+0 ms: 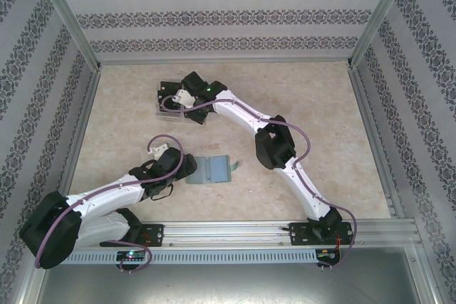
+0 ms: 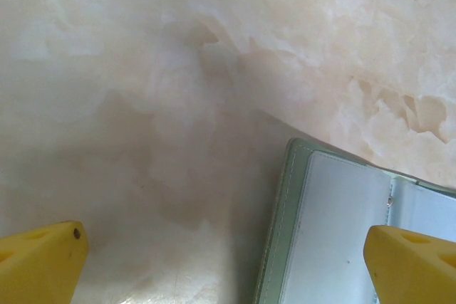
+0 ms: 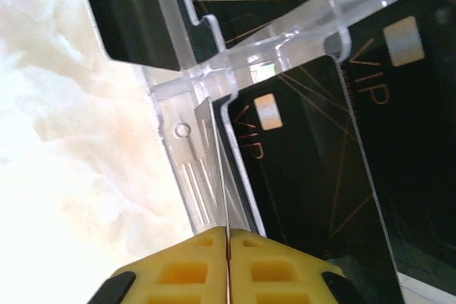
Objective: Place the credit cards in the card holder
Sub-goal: Pick up the credit card from the storage box.
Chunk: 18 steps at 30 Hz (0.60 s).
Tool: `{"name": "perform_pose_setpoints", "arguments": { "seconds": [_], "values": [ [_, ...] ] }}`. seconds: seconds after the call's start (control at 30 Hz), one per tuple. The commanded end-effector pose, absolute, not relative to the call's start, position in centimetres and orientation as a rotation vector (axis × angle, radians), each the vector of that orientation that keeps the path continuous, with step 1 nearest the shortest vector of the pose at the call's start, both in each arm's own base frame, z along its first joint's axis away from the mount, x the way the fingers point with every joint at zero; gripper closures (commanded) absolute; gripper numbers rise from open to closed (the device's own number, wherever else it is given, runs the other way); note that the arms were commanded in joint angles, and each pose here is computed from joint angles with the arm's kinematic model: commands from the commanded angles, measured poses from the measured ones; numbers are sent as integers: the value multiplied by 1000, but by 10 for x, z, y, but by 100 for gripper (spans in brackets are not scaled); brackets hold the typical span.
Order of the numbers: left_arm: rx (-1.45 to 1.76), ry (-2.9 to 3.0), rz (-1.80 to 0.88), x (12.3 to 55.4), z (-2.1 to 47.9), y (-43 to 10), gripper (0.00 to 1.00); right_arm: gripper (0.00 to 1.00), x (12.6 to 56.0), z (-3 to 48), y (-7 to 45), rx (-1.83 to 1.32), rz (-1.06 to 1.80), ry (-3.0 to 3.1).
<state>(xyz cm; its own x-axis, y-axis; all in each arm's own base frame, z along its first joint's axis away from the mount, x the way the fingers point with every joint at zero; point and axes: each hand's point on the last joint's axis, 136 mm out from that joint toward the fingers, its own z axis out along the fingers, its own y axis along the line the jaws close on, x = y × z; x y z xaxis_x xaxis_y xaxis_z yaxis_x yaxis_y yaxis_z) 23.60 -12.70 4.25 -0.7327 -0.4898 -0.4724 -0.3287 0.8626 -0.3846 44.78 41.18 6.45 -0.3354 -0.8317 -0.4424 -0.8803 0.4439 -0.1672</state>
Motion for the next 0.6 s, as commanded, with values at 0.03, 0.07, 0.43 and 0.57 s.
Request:
{"name": "perform_pose_setpoints", "arguments": {
  "seconds": [0.03,0.07,0.43,0.57],
  "values": [
    [-621,2444,-361,236,38,-122,0,93,443,66,414,-1482,143,2221],
    [-620,2444,-362,236,38,-123,0,94,443,66,413,-1486,141,2221],
    [-607,2442,-372,240,38,-126,0,100,439,86,411,-1522,129,2168],
    [-599,2448,-373,240,38,-128,0,100,439,99,415,-1528,142,2127]
  ]
}}
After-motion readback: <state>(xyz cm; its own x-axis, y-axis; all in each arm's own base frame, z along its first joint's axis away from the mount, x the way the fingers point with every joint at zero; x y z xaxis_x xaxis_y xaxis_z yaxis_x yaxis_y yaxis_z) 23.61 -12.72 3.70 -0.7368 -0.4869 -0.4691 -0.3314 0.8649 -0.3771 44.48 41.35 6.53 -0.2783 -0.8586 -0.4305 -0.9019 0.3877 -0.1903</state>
